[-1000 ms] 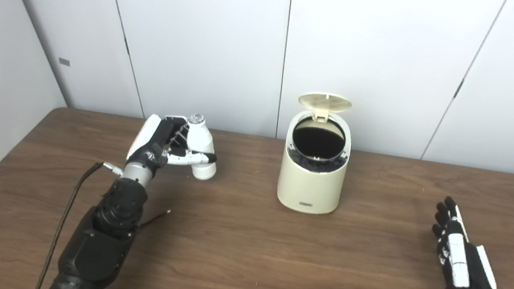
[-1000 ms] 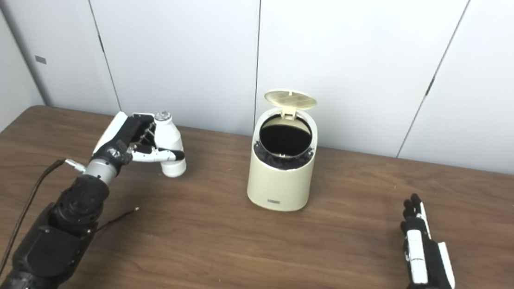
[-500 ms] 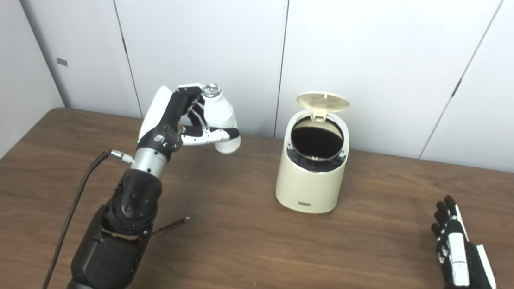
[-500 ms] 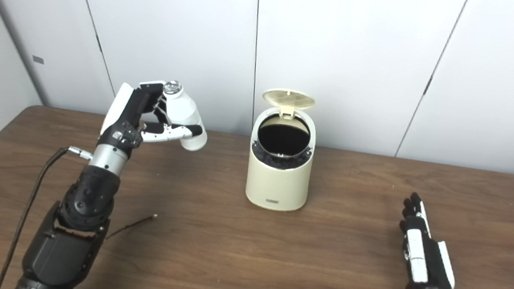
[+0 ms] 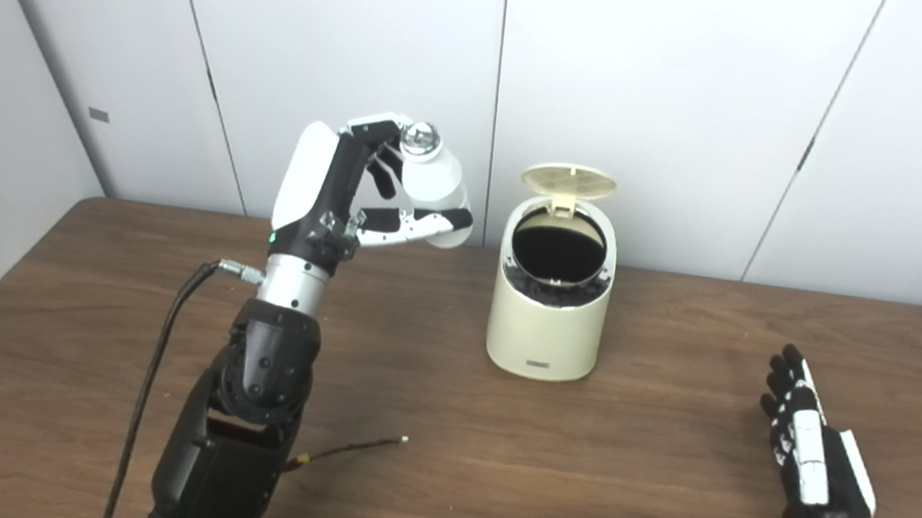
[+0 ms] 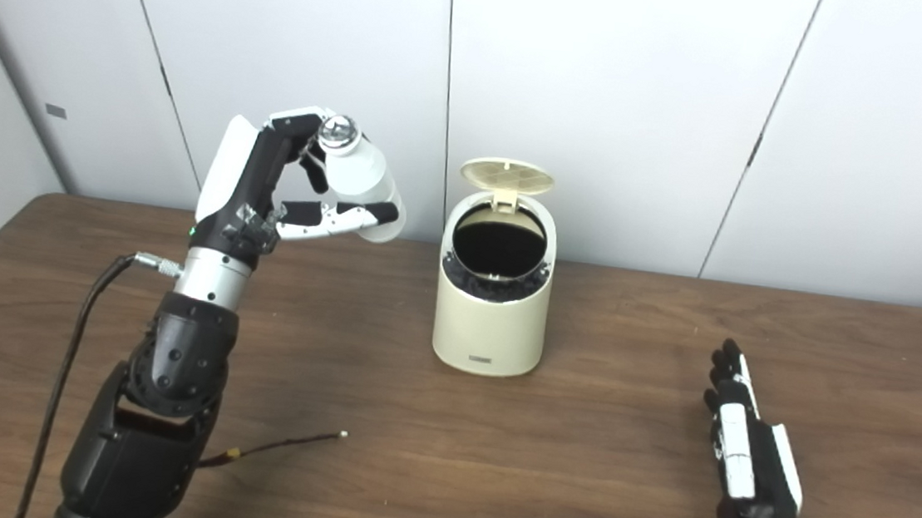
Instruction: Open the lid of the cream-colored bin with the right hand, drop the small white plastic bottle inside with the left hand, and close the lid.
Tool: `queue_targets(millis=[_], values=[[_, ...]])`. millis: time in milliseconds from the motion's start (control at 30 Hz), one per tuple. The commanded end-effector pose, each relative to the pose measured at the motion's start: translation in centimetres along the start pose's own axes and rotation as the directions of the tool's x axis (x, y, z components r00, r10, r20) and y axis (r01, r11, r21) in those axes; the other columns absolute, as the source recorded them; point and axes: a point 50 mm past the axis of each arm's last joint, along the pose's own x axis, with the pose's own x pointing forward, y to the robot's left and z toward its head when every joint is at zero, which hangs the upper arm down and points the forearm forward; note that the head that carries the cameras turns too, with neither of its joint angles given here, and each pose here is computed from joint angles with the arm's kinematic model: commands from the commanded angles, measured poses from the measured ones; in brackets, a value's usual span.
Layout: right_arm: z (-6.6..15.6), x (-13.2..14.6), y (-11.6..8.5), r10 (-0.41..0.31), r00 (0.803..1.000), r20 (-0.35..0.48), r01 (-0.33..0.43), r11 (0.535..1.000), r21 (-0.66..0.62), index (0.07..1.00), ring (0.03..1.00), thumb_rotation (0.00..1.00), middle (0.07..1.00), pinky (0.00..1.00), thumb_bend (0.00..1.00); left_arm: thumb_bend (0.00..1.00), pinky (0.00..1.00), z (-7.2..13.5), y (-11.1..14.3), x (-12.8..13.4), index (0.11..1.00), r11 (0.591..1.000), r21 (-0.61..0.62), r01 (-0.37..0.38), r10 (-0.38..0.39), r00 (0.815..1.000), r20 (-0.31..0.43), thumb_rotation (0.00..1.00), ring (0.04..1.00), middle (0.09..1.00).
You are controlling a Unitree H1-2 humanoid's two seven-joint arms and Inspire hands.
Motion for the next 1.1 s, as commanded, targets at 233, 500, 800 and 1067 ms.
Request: queue_targets(millis=[233,500,800,1067], values=[[-0.8,-0.3,1.4,-0.002,1.0,-0.002,0.002,0.999,0.042,0.978,1.0,0.96,0.981,1.0,0.62,0.47,0.3,3.6,-0.3,2.8,0.52,0.999,-0.02,-0.027,0.03,0.988,0.154,0.0,0.422,0.506],[-0.8,-0.3,1.8,-0.001,1.0,0.001,0.001,0.997,0.075,0.979,1.0,0.94,0.985,1.0,0.62,0.47,0.31,3.9,-2.5,3.9,0.51,0.997,-0.072,-0.004,0.015,0.987,0.162,0.0,0.426,0.504],[-0.8,-0.4,1.9,0.015,1.0,0.006,-0.016,0.996,0.084,0.986,1.0,0.93,0.99,1.0,0.61,0.47,0.32,3.6,-4.7,4.7,0.496,0.995,-0.104,-0.005,0.021,0.988,0.15,0.0,0.431,0.504],[-0.5,-0.4,2.0,0.016,1.0,0.01,-0.016,0.996,0.089,0.985,1.0,0.93,0.988,1.0,0.59,0.48,0.33,2.9,-6.3,5.0,0.491,0.994,-0.111,-0.009,0.026,0.989,0.148,0.0,0.425,0.502]])
